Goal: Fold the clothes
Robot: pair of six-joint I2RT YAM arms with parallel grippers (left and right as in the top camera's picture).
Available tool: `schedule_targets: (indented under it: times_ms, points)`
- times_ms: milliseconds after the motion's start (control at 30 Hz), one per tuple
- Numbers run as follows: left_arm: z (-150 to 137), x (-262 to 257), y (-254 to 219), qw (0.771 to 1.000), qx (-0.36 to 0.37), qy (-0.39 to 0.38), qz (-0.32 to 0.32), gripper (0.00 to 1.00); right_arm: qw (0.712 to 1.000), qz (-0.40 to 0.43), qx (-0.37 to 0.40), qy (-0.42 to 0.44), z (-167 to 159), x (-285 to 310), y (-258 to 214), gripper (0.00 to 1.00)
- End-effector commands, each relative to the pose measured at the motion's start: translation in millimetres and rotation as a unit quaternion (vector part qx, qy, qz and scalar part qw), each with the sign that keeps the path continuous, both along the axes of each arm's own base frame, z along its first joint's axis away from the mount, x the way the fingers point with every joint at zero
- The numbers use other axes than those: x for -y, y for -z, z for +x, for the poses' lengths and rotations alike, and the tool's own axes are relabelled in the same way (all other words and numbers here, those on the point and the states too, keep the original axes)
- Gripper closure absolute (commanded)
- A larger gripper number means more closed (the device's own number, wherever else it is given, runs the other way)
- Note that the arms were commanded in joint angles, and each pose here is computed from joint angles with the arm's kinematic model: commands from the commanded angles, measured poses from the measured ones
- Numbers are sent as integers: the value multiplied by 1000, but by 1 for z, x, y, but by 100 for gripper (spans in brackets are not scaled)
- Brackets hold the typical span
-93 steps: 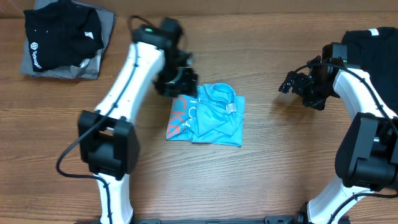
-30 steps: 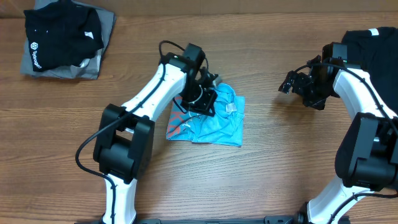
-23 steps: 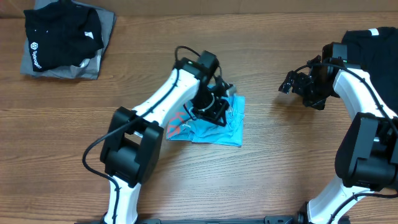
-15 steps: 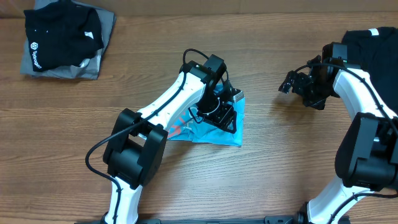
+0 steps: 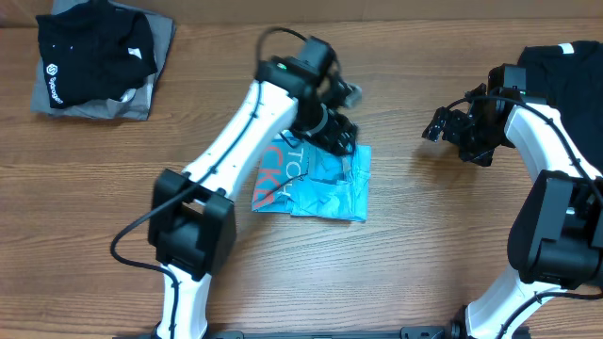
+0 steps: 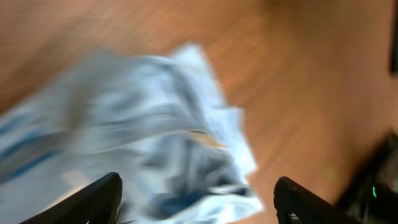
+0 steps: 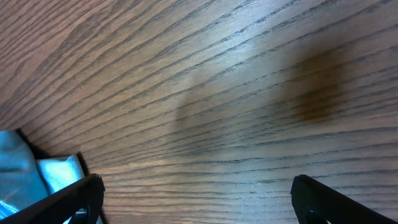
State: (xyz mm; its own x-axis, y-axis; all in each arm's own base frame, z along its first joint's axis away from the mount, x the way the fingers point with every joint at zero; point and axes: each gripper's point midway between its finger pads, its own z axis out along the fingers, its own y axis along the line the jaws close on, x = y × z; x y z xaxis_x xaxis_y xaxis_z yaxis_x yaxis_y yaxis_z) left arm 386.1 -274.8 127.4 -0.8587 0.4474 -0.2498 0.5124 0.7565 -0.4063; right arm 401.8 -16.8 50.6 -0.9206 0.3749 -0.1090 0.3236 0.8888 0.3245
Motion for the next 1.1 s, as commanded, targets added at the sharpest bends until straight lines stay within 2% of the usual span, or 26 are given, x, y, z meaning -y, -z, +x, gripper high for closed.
schedule_targets:
  times_ms: [0, 133, 267, 533, 767, 1067]
  points:
    - [27, -38, 6, 995, -13, -98, 27, 20, 1000, -2, 8, 2, 2, 1, -3, 0]
    - [32, -52, 20, 992, -35, -119, 36, 20, 1000, -2, 8, 2, 2, 1, -3, 0]
    - [28, -44, 39, 990, -64, -119, 35, 21, 1000, -2, 7, 2, 1, 1, -3, 0]
    - [15, -14, 64, 988, -124, -94, -13, 20, 1000, -2, 7, 2, 1, 1, -3, 0]
    - [28, -6, 62, 991, -93, -89, -34, 22, 1000, -3, 9, 2, 2, 1, -4, 0]
    - [33, -1, 70, 990, -95, -96, -40, 27, 1000, -3, 9, 2, 2, 1, -4, 0]
